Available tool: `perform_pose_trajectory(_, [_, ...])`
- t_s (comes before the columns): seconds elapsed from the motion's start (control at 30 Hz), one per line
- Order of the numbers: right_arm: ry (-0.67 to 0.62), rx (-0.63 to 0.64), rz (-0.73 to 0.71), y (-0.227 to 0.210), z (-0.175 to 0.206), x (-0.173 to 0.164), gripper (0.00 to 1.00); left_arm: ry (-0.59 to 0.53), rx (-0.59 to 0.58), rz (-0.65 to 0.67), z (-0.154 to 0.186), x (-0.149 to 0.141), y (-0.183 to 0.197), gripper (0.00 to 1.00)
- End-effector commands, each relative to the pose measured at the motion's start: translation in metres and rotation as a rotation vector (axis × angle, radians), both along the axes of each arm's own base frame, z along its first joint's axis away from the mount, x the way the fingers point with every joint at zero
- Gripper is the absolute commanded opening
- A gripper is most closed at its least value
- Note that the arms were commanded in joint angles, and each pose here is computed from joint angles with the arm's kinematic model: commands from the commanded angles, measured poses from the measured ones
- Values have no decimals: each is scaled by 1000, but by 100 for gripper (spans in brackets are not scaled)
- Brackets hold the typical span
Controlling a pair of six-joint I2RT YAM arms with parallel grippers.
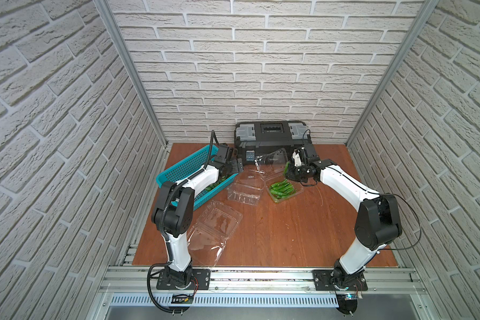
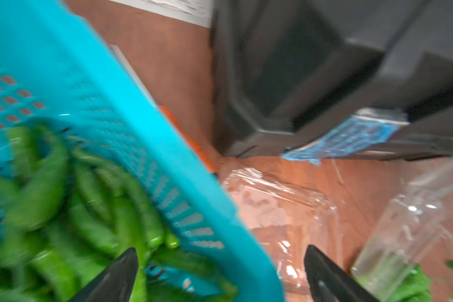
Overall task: Take small green peppers out of containers
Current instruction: Adjust the basket at the center of the board, then place the green pepper in the basket.
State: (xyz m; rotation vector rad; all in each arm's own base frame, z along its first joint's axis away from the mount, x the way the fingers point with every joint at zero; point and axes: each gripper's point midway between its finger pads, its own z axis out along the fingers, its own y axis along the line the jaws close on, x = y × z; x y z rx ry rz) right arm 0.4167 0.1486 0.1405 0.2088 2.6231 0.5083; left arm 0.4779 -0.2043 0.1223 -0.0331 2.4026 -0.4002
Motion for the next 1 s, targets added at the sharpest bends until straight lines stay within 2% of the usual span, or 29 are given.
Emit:
perform_pose_trajectory(0.0, [-83, 17, 56, 12, 23, -1, 9, -29, -88, -177, 13, -3, -49, 98])
perform_pose_trajectory(0.27, [-120, 21, 86, 22, 36, 1, 10, -23, -171, -339, 20, -20, -95, 98])
perform_pose_trajectory(0.4, [-168, 60, 138, 41, 50, 5, 10, -76, -172, -297, 35, -21, -85, 98])
perform_pose_trajectory(0.5, [-209, 100, 203, 66, 64, 8, 11, -191, -138, -176, 61, -17, -57, 98])
perform_pose_trajectory(0.63, [-272, 162, 316, 110, 86, 14, 12, -391, -53, 122, 108, -20, 11, 98])
perform_pose_trajectory(0.7, [-285, 201, 378, 136, 93, 17, 12, -446, 10, 268, 124, -27, 47, 98])
perform_pose_trajectory(0.8, [-282, 274, 455, 181, 95, 24, 13, -463, 114, 440, 135, -42, 92, 98])
perform_pose_trajectory(0.87, [-270, 323, 491, 210, 86, 33, 15, -443, 160, 495, 133, -48, 110, 98])
perform_pose_trajectory(0.9, [-256, 358, 513, 225, 83, 35, 18, -428, 180, 513, 129, -50, 116, 98])
perform_pose_trajectory(0.97, [-244, 435, 541, 249, 83, 39, 33, -401, 204, 543, 121, -55, 124, 98])
